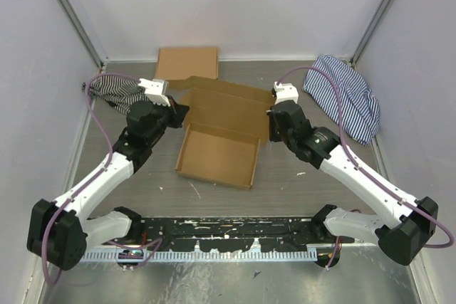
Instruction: Fold the paper box
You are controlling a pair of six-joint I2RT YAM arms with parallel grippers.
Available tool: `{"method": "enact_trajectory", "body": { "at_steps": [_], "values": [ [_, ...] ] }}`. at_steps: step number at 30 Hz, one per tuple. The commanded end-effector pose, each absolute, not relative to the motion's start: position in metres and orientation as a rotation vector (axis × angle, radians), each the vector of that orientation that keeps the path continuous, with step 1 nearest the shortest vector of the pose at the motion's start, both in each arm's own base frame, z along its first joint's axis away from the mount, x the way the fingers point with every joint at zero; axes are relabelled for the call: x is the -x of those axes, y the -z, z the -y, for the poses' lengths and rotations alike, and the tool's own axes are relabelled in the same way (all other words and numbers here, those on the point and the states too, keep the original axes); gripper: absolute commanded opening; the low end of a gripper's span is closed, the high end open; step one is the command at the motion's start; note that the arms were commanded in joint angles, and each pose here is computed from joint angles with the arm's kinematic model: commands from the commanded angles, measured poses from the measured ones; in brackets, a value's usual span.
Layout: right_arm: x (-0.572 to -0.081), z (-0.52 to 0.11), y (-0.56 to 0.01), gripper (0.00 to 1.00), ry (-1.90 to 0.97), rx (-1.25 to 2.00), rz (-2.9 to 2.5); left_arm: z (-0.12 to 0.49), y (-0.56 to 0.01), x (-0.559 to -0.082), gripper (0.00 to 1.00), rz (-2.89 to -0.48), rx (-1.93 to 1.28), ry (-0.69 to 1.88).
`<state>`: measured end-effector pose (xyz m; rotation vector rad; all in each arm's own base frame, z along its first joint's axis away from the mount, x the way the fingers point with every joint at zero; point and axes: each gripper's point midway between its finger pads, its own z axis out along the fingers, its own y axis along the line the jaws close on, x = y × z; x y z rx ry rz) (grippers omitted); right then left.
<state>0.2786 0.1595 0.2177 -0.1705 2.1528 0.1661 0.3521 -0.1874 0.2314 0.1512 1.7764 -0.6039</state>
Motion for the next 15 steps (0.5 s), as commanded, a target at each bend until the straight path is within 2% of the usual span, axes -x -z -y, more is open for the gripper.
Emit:
{"method": "enact_trajectory", "body": {
  "at_steps": [1, 6, 9, 11, 13, 15],
  "values": [
    [-0.3, -0.173, -0.24, 0.03, -0.209, 0.093, -2.093, 0.183, -0.246, -0.332, 0.0, -1.748, -0.033, 0.634],
    [-0.312, -0.205, -0.242, 0.03, -0.332, 0.086, -2.11, 0.188, -0.235, -0.307, 0.0, -1.767, 0.003, 0.641],
    [-0.308, -0.225, -0.241, 0.07, -0.436, 0.121, -2.13, 0.191, -0.228, -0.297, 0.0, -1.779, -0.006, 0.643],
    [-0.299, -0.233, -0.239, 0.15, -0.48, 0.152, -2.138, 0.189, -0.223, -0.295, 0.0, -1.794, -0.011, 0.633],
    [-0.291, -0.232, -0.238, 0.3, -0.5, 0.162, -2.14, 0.188, -0.219, -0.293, 0.0, -1.799, -0.021, 0.624],
    [-0.282, -0.225, -0.239, 0.4, -0.502, 0.161, -2.139, 0.186, -0.217, -0.291, 0.0, -1.798, -0.027, 0.612]
  ]
}}
